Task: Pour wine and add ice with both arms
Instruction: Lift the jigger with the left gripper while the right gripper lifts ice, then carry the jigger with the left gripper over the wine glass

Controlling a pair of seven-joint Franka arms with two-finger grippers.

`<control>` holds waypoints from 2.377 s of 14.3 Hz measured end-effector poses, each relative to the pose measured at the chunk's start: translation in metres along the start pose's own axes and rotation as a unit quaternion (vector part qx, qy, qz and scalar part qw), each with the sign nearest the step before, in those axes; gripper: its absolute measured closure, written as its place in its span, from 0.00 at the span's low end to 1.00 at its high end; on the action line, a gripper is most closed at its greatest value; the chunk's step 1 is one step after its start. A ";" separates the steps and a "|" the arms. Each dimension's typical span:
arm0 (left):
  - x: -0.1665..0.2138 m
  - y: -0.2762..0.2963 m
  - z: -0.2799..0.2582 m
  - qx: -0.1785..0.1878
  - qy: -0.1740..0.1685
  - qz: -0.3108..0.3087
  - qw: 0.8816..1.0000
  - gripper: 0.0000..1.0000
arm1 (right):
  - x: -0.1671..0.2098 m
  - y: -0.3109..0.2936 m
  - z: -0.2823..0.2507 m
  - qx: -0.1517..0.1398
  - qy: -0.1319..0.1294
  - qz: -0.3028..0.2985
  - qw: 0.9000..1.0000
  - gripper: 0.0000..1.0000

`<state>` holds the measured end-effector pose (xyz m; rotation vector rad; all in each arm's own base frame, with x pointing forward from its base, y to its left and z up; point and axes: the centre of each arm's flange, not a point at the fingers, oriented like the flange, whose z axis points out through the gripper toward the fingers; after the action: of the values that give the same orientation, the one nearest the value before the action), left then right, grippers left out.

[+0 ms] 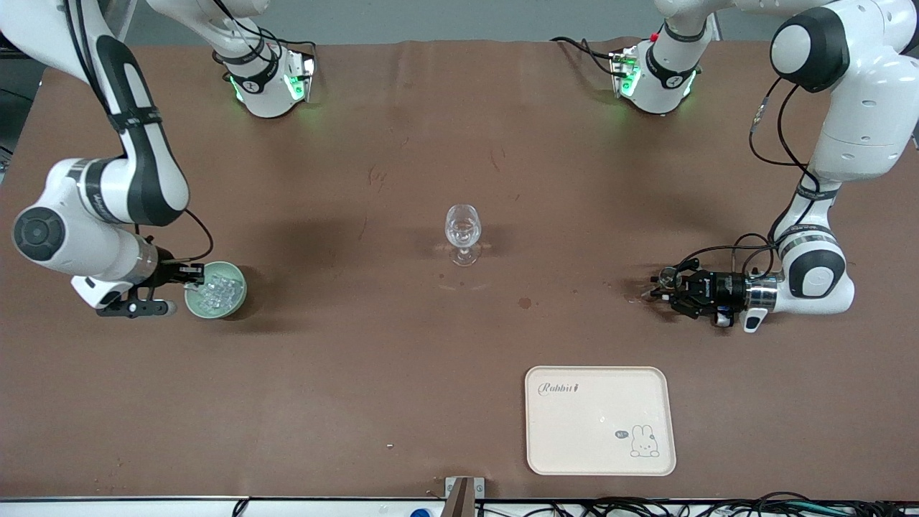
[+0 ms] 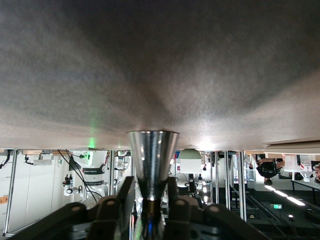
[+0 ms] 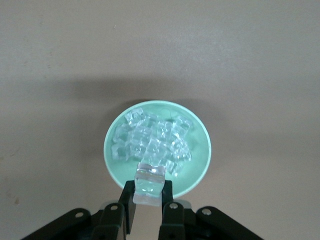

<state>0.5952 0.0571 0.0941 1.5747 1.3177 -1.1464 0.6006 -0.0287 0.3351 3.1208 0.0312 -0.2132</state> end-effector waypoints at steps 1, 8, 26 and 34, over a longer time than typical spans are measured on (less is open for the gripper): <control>0.000 0.000 0.000 0.000 0.000 0.001 1.000 0.70 | 0.001 0.000 -0.019 0.000 -0.006 0.000 1.000 0.75; -0.012 0.005 0.007 0.014 -0.023 -0.002 1.000 0.79 | 0.002 -0.006 -0.143 0.000 -0.021 0.008 1.000 0.75; -0.191 0.049 0.111 0.049 0.042 0.004 0.998 0.79 | -0.088 -0.014 -0.275 0.000 0.070 0.004 0.998 0.75; -0.227 0.027 0.187 0.049 0.048 0.018 0.997 0.79 | -0.086 -0.012 -0.275 0.000 0.073 0.005 0.997 0.75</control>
<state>0.5785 -0.1895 0.2549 1.7373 1.3077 -1.1407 0.5522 -0.0140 0.6196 3.1282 0.0173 0.0168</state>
